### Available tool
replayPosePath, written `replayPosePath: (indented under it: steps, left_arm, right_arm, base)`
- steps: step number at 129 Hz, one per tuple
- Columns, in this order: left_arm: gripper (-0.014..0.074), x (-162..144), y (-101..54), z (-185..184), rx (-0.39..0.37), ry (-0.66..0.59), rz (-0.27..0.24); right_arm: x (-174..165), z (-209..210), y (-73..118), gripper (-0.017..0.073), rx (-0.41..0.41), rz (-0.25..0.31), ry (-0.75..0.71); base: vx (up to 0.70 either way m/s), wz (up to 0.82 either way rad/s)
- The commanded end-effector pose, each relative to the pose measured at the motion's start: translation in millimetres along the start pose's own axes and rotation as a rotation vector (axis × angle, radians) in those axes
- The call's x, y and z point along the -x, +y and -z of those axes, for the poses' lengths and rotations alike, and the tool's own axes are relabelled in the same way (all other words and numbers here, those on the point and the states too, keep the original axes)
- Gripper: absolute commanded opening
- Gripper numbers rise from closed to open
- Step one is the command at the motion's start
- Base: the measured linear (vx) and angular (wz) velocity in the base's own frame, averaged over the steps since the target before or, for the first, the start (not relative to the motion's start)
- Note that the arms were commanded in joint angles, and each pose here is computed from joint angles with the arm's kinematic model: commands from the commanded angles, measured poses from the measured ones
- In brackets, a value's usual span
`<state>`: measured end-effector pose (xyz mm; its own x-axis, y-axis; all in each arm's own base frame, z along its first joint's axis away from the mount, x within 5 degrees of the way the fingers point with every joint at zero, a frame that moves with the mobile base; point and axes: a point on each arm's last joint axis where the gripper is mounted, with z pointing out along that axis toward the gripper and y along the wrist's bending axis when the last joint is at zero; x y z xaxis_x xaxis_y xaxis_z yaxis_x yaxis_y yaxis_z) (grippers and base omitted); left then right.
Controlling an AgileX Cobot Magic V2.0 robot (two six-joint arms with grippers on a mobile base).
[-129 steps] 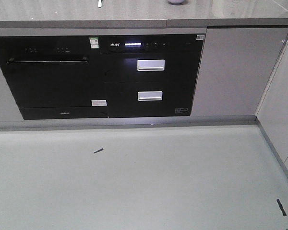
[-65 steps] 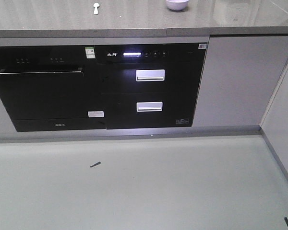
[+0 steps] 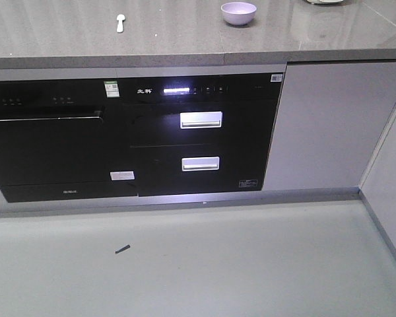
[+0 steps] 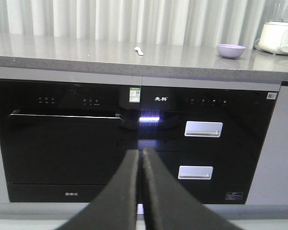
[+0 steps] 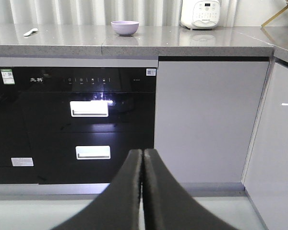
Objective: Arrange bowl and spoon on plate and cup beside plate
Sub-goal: 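Drive the base toward the counter holding the spoon and bowl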
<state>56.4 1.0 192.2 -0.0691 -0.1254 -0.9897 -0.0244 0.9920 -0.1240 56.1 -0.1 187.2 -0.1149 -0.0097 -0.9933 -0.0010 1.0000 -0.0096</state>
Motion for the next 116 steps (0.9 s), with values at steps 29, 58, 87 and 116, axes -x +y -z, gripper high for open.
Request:
replayPosePath:
  steps: [29, 58, 87, 116]
  left_arm:
    - [-0.0006, 3.5, -0.9, 0.8, -0.016, -0.073, 0.016]
    - [-0.0006, 3.5, -0.9, 0.8, -0.016, -0.073, 0.015]
    - [-0.0006, 3.5, -0.9, 0.8, -0.016, -0.073, 0.015]
    - [-0.0006, 3.5, -0.9, 0.8, -0.016, -0.073, 0.015]
  right_arm:
    - [4.9, 0.0, -0.1, -0.0008, -0.002, 0.004, -0.071]
    - [4.9, 0.0, -0.1, -0.0008, -0.002, 0.004, -0.071]
    - [4.9, 0.0, -0.1, -0.0008, -0.002, 0.004, -0.071]
    - [4.9, 0.0, -0.1, -0.0008, -0.002, 0.004, -0.071]
  base:
    - [0.22, -0.01]
    - [0.23, 0.01]
    - [0.24, 0.02]
    - [0.24, 0.03]
